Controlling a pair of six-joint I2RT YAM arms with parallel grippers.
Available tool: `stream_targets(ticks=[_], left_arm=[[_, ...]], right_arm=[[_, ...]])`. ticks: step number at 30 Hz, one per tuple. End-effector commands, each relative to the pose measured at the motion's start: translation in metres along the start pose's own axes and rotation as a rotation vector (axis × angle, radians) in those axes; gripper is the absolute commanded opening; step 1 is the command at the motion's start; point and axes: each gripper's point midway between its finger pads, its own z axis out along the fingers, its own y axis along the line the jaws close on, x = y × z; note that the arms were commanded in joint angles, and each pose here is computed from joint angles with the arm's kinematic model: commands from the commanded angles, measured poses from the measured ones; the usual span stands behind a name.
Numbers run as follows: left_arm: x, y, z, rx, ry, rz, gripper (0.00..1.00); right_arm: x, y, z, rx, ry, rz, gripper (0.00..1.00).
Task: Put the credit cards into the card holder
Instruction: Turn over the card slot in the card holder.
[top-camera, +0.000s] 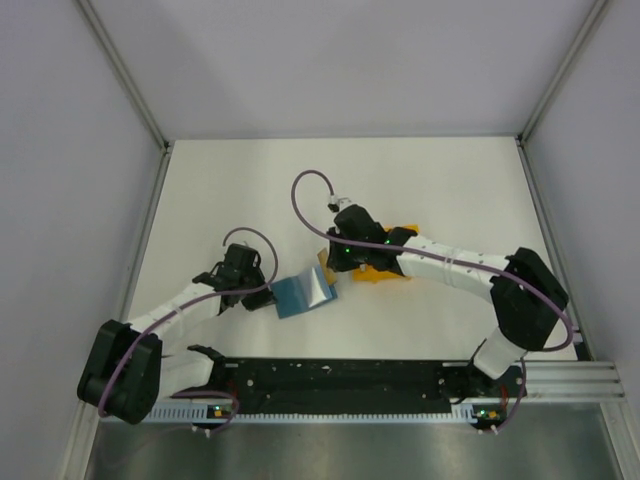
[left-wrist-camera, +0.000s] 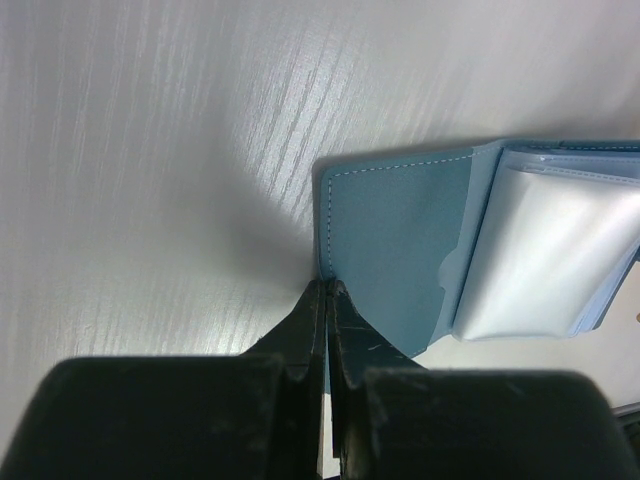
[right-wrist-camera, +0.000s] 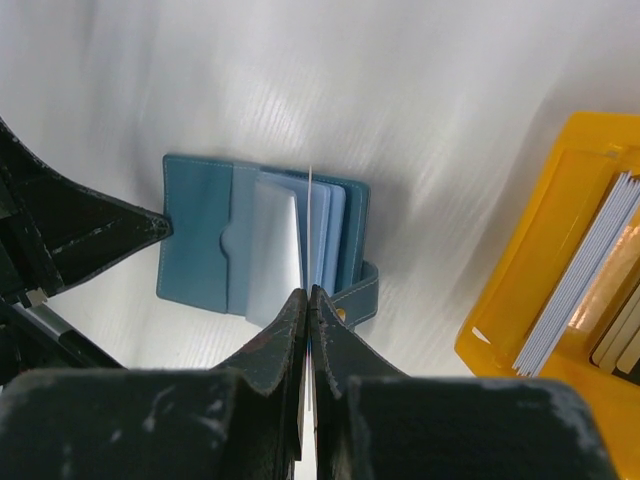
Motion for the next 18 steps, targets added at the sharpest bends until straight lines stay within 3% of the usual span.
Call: stream_targets(ticks=[1,18], left_arm=[[-0.004,-0.003,-0.004,0.006,-0.012,0.027,0.00],[-0.005,-0.007,-0.005,0.022,-0.016,0.037,0.00]], right_arm=[[0.006,0.005,0.010,-0.017,0.005,0.008,0.00],[0.038,-0.004,0.030,-0.078,0.104,0.108,0.00]])
